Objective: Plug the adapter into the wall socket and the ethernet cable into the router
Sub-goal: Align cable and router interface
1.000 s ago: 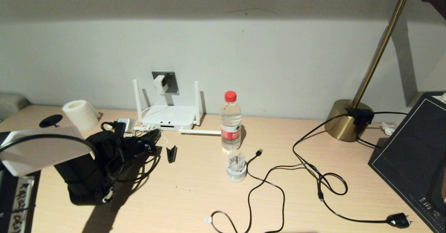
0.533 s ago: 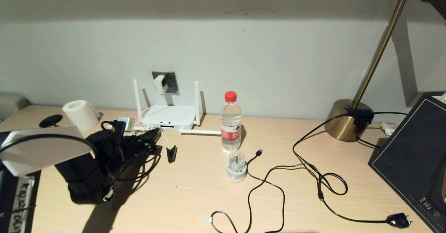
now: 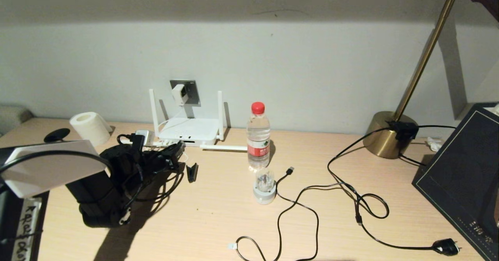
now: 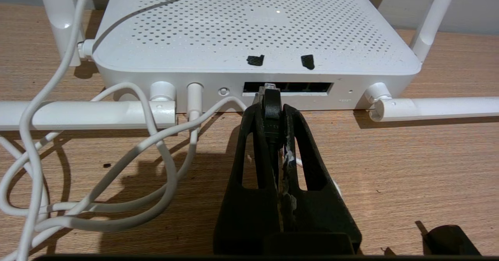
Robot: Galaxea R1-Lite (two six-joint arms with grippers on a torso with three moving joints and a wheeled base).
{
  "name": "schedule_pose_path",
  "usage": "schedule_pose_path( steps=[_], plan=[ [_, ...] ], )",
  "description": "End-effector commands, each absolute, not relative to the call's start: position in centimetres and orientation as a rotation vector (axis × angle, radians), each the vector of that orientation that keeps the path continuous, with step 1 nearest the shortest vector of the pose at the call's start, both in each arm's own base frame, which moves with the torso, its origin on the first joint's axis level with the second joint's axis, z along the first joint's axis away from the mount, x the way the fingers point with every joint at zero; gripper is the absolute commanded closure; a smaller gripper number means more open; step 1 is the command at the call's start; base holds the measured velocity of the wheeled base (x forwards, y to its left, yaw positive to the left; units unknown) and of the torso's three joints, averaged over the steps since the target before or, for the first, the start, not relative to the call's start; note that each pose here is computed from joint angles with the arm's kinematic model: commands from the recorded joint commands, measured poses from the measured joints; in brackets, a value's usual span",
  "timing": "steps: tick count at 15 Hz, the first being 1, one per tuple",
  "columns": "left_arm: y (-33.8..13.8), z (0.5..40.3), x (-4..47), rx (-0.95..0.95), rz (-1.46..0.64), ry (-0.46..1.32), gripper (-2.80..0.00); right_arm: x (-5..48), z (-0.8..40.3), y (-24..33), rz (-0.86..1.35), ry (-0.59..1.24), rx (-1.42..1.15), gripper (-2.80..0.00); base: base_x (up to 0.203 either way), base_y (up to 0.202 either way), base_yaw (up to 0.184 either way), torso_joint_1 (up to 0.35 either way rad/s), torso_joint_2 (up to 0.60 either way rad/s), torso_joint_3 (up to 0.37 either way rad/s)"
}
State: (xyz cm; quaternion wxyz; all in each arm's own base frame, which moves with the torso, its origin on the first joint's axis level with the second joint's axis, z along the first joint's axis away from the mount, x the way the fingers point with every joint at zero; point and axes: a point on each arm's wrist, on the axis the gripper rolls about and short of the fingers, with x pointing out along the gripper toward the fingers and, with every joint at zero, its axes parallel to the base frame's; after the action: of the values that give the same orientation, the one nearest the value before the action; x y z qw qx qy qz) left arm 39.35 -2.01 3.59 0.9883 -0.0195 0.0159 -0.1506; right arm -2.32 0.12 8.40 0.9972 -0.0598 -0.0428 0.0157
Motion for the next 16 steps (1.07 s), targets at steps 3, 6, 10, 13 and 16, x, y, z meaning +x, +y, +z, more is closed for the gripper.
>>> schedule_pose_path(
  steps=[3, 6, 10, 13, 16],
  plan=[
    [-2.16, 3.71, 39.31, -0.039, -0.307, 0.023, 0.00, -2.03, 7.43, 0.12, 0.034, -0.050, -0.119, 0.00, 0.000, 0.000, 0.000, 0.000, 0.00, 0.000],
    [-2.17, 3.71, 39.31, -0.040, -0.308, 0.024, 0.00, -2.03, 7.43, 0.12, 0.034, -0.050, -0.119, 0.00, 0.000, 0.000, 0.000, 0.000, 0.00, 0.000],
    [-2.04, 3.74, 39.34, -0.040, -0.303, 0.022, 0.00, -2.03, 7.43, 0.12, 0.034, -0.050, -0.119, 0.00, 0.000, 0.000, 0.000, 0.000, 0.00, 0.000],
    [-1.74, 3.73, 39.35, -0.040, -0.297, 0.022, 0.00, -2.03, 7.43, 0.12, 0.034, -0.050, -0.119, 0.00, 0.000, 0.000, 0.000, 0.000, 0.00, 0.000],
    [-1.68, 3.71, 39.33, -0.040, -0.296, 0.023, 0.00, -2.04, 7.47, 0.12, 0.034, -0.051, -0.119, 0.00, 0.000, 0.000, 0.000, 0.000, 0.00, 0.000]
  ],
)
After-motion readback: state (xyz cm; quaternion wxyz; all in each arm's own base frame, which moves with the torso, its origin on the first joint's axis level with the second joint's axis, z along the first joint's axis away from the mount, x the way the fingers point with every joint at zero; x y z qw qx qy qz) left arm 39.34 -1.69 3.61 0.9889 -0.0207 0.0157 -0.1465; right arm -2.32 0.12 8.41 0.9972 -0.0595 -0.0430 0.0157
